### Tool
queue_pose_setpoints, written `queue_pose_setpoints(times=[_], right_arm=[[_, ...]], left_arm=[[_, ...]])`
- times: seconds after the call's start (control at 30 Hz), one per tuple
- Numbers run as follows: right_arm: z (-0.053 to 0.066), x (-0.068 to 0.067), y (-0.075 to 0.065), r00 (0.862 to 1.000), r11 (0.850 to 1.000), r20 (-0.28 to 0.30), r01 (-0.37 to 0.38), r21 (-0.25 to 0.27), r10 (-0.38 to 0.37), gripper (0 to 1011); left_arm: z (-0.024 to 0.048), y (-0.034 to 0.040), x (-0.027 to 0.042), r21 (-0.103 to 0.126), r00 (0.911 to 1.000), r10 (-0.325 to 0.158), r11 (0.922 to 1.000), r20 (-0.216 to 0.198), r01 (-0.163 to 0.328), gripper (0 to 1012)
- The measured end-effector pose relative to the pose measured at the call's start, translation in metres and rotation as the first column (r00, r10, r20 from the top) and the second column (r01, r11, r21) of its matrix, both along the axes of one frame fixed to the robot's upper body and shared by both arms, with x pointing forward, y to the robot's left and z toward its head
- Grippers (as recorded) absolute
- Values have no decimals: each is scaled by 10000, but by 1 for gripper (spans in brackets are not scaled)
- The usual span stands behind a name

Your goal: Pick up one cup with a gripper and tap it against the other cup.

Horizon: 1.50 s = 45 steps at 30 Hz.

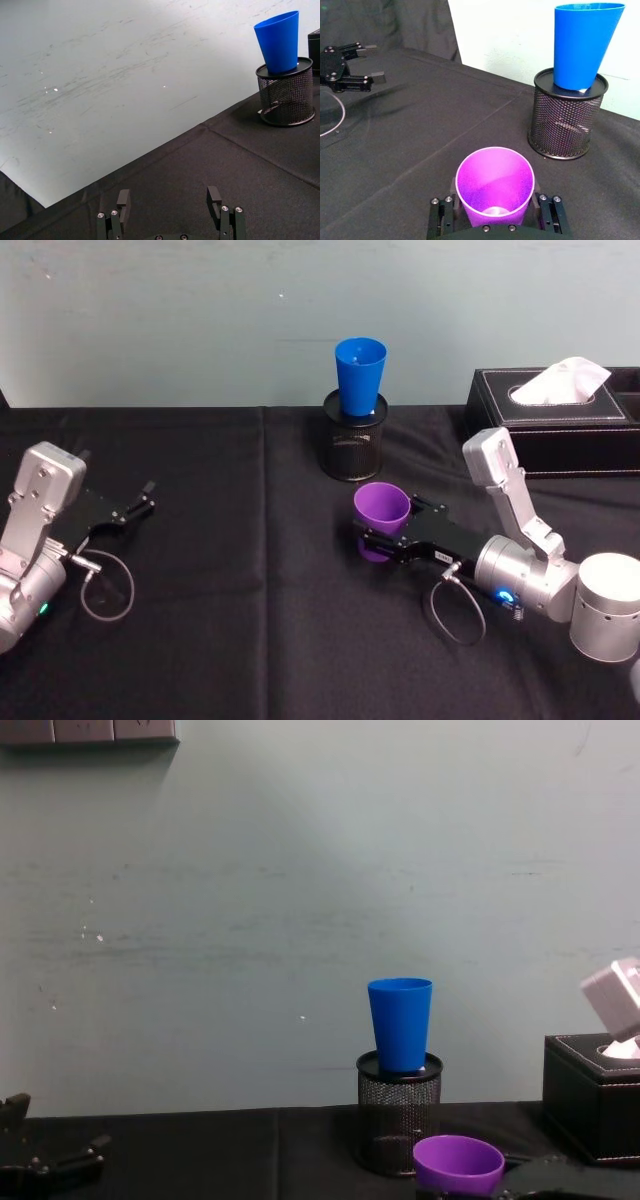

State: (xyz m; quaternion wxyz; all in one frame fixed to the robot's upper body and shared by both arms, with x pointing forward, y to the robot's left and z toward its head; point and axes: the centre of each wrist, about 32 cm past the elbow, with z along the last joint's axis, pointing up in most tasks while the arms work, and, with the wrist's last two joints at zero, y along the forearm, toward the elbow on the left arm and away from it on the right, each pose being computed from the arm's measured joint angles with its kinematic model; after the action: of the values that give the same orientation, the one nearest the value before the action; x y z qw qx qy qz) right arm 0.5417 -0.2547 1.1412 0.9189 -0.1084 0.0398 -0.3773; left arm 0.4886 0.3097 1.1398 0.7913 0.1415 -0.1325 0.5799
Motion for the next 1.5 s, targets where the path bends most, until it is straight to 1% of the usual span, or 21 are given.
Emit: queue_pose_setpoints(times=[0.1, 0.23, 0.37, 0.4, 0.5, 0.6, 0.7, 0.77, 0.8, 0.83, 1.0, 1.1, 1.17, 1.2, 1.5], right_arm=[[3, -1, 8, 10000, 10000, 10, 44, -27, -44, 761], [12, -4, 13, 10000, 10000, 17, 64, -31, -64, 742], [68, -11, 10, 9999, 10000, 147, 83, -21, -83, 730], [111, -16, 7, 9997, 10000, 247, 70, -31, -69, 726], [187, -19, 4, 9991, 9999, 412, 69, -74, -66, 724], [325, -17, -5, 9980, 9999, 627, 77, -149, -67, 724], [401, -9, -15, 9974, 9998, 720, 89, -170, -77, 724], [487, 7, -28, 9971, 9998, 761, 108, -163, -95, 724], [487, 7, -28, 9971, 9998, 761, 108, -163, -95, 724], [528, 13, -31, 9970, 9998, 766, 105, -150, -94, 724], [656, 10, -43, 9962, 10000, 866, 31, -71, -25, 724], [754, -4, -54, 9954, 9999, 956, -107, 64, 100, 724], [773, -8, -55, 9951, 9999, 978, -136, 99, 126, 724], [808, -18, -57, 9947, 9997, 1017, -181, 165, 164, 724], [786, -15, -56, 9952, 9998, 965, -168, 138, 154, 724]], left_arm=[[0, 0, 0, 0, 10000, 0, 10000, 0, 0, 1000], [0, 0, 0, 0, 10000, 0, 10000, 0, 0, 1000], [0, 0, 0, 0, 10000, 0, 10000, 0, 0, 1000], [0, 0, 0, 0, 10000, 0, 10000, -1, 0, 1000], [0, 0, 0, 0, 10000, 0, 10000, 0, 0, 1000], [0, 0, 0, 0, 10000, 0, 10000, -1, 0, 1000], [0, 0, 0, 0, 10000, 1, 10000, 0, -1, 1000], [0, 0, 0, 0, 10000, 0, 10000, -1, 0, 1000], [0, 0, 0, 0, 10000, 0, 10000, 0, 0, 1000], [0, 0, 0, 0, 10000, 0, 10000, -1, 0, 1000], [0, 0, 0, 0, 10000, 0, 10000, 0, 0, 1000], [0, 0, 0, 0, 10000, 1, 10000, 0, -1, 1000], [0, 0, 0, -1, 10000, 0, 10000, 0, 0, 1000], [0, 0, 0, -1, 10000, 0, 10000, 0, 0, 1000], [0, 0, 0, 0, 10000, 0, 10000, 0, 0, 1000]])
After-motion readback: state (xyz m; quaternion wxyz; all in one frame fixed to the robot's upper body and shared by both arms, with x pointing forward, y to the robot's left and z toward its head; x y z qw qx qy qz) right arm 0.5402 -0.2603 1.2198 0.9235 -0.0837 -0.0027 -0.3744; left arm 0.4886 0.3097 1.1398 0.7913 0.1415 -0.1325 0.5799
